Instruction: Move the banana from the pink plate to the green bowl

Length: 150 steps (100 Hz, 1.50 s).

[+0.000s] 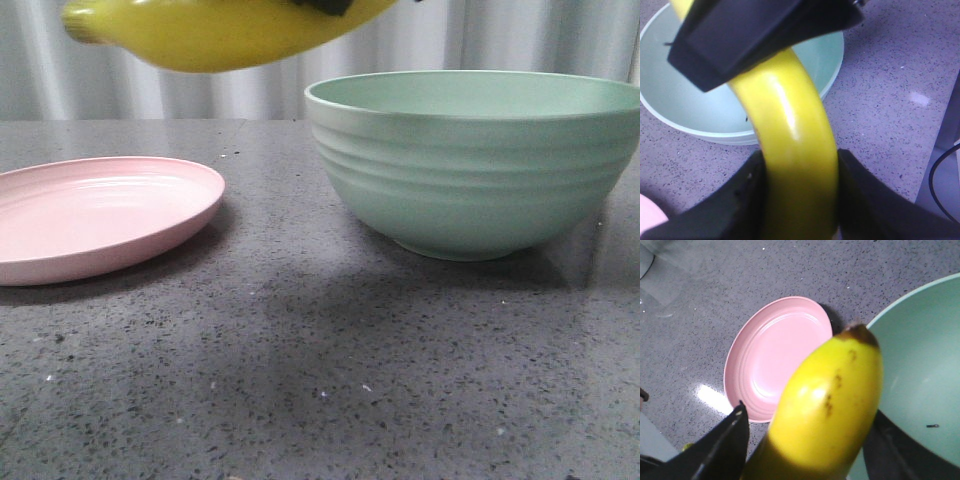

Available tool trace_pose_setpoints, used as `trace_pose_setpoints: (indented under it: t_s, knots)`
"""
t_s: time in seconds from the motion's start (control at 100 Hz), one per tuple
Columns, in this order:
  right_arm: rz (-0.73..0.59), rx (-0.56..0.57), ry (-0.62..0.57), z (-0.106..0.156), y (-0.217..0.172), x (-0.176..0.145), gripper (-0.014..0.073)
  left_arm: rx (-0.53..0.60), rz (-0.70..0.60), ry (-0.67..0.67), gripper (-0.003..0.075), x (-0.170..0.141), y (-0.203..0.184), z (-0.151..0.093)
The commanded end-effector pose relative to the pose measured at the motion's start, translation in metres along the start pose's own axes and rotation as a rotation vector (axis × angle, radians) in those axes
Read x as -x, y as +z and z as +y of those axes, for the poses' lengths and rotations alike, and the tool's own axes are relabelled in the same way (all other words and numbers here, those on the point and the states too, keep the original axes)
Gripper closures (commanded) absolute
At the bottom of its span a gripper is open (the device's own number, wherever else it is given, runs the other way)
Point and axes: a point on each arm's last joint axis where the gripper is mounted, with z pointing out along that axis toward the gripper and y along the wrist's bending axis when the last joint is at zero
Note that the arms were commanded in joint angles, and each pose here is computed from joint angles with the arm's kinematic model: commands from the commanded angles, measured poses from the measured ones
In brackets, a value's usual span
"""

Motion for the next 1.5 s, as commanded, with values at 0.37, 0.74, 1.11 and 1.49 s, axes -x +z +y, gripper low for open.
trace_pose_setpoints:
  t_s: [0.37, 0.74, 1.11, 1.49]
  knots:
    - [-0.09, 0.028, -0.001, 0.008, -0.007, 0.014, 0.0665, -0.005, -0.115, 0.002, 0.0607, 0.016, -0.015, -0.003]
    - [-0.189, -0.042, -0.12, 0.004, -0.011, 0.026, 0.0664, 0.004, -0.137, 0.012, 0.0206, 0.017, -0.025, -0.003]
    - [-0.36, -0.239, -0.213, -0.032, -0.029, 0.058, 0.0665, 0.004, -0.228, 0.007, 0.0206, 0.021, -0.049, -0.004]
    - [-0.268, -0.308, -0.229, -0.055, -0.002, 0.057, 0.0522, 0.005, -0.236, 0.007, 0.0206, 0.022, -0.049, -0.004]
